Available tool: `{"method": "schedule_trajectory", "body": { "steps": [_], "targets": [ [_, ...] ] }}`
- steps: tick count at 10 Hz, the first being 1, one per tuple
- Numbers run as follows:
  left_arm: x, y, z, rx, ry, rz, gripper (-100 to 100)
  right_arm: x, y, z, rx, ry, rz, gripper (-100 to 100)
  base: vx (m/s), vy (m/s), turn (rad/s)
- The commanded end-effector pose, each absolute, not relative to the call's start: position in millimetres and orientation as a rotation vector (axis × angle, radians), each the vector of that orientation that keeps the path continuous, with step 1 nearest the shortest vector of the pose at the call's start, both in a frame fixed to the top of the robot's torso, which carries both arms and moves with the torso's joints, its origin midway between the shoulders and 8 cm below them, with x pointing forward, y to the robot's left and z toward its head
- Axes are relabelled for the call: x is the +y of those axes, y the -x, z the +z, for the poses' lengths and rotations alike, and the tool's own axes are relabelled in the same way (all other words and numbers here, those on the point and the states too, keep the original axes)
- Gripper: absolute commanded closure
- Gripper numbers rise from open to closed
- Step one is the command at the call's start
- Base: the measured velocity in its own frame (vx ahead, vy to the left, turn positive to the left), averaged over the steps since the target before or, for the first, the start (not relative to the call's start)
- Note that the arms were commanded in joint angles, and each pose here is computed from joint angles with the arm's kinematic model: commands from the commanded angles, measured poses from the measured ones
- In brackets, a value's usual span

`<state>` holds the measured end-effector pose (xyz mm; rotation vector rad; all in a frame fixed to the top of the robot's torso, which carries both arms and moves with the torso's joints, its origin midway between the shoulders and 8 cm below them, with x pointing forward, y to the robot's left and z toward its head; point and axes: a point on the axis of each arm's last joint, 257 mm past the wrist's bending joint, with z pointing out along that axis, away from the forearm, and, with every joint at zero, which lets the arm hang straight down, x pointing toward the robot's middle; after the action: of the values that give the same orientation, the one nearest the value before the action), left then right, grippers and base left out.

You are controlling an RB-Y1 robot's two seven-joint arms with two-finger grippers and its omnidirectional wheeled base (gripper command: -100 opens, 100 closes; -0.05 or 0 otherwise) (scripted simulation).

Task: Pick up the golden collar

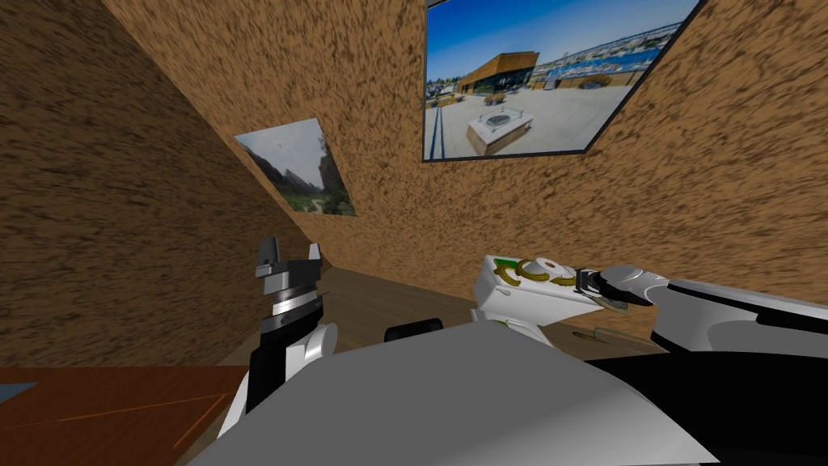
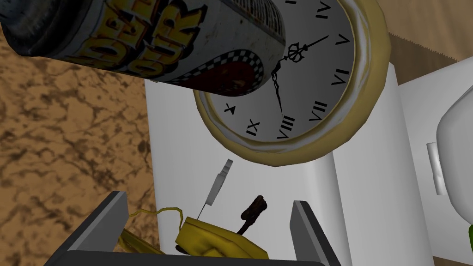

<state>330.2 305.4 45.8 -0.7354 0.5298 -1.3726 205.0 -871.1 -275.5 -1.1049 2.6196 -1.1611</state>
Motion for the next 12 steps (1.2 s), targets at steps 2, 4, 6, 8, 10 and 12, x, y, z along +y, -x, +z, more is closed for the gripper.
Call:
{"method": "schedule_trajectory", "body": {
  "steps": [2,4,6,8,10,12],
  "targets": [
    [305,-330,46,0.53,0.735,-1.373,0,-878,-193,-272,2.642,1.077,-1.183,-100,-0.046,-0.009,0.134],
    [305,-330,46,0.53,0.735,-1.373,0,-878,-194,-273,2.64,1.089,-1.182,100,-0.009,-0.002,0.006],
    [305,-330,46,0.53,0.735,-1.373,0,-878,-193,-273,2.64,1.092,-1.183,100,0.0,0.0,0.0],
    [305,-330,46,0.53,0.735,-1.373,0,-878,-194,-272,2.639,1.091,-1.185,100,0.0,0.0,0.0],
    [305,-330,46,0.53,0.735,-1.373,0,-872,-204,-275,2.62,1.11,-1.161,100,0.023,-0.001,-0.095],
    [305,-330,46,0.53,0.735,-1.372,0,-872,-204,-275,2.62,1.111,-1.161,100,0.044,0.013,-0.064]
  ]
}}
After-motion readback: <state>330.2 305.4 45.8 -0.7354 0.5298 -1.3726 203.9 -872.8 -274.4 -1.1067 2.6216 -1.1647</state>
